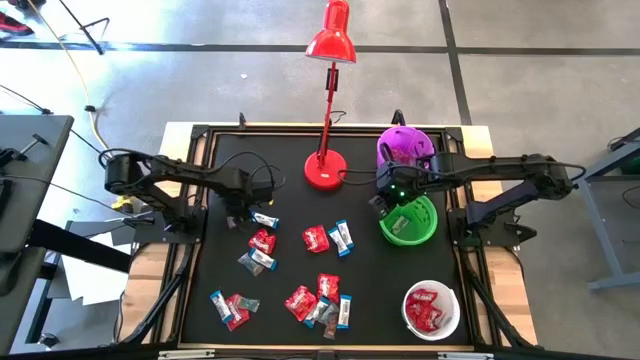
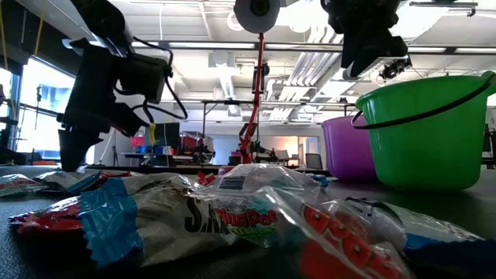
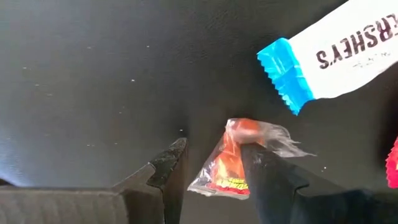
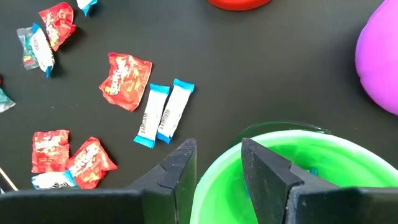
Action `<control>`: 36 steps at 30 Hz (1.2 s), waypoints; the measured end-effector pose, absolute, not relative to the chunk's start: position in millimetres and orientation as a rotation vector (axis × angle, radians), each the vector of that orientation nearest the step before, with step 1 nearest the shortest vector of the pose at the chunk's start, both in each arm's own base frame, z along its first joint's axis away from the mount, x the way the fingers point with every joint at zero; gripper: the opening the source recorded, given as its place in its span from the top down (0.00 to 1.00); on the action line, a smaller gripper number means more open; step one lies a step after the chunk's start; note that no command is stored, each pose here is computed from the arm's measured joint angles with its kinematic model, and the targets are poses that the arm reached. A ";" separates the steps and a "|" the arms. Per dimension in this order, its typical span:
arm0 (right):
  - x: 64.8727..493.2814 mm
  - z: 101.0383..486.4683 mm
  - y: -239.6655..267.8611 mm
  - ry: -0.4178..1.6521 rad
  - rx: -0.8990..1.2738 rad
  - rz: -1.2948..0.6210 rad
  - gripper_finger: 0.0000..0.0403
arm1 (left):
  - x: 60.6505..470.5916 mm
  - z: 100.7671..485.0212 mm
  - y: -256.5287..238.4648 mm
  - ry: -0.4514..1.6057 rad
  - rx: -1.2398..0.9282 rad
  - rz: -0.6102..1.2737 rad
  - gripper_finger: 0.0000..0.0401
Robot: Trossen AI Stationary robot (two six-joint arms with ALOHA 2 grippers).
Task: Organize candy in baskets
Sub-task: Put the orange gummy into the violet bucket
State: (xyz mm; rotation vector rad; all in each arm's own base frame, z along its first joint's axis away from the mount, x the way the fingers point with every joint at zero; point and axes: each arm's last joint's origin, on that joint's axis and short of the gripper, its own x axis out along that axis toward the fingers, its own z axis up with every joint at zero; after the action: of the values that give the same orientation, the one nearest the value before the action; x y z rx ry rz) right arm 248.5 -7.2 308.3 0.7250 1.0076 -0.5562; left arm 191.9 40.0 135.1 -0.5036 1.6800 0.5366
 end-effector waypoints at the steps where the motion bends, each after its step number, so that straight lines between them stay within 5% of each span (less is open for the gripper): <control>1: 248.5 308.3 -7.2 1.008 0.722 -0.555 0.70 | 192.5 133.3 40.0 1.687 -0.512 0.542 0.64; 8: 248.5 308.4 -8.0 0.995 0.705 -0.578 0.70 | 193.7 129.6 39.4 1.693 -0.565 0.557 0.67; 19: 249.3 309.1 -10.0 0.955 0.670 -0.627 0.70 | 197.1 132.1 32.7 1.677 -0.600 0.562 0.97; 22: 253.1 311.2 -10.6 0.902 0.675 -0.631 0.70 | 204.5 138.8 32.4 1.662 -0.584 0.556 0.98; 36: 274.8 329.3 -14.8 0.567 0.678 -0.629 0.70 | 279.4 242.6 50.5 1.202 -0.414 0.579 0.99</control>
State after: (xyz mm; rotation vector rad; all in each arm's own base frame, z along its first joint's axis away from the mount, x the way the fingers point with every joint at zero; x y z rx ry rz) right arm 274.8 -14.8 329.3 0.6782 0.5665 -0.6286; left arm 279.4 50.5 242.6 -0.4144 1.2020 0.5794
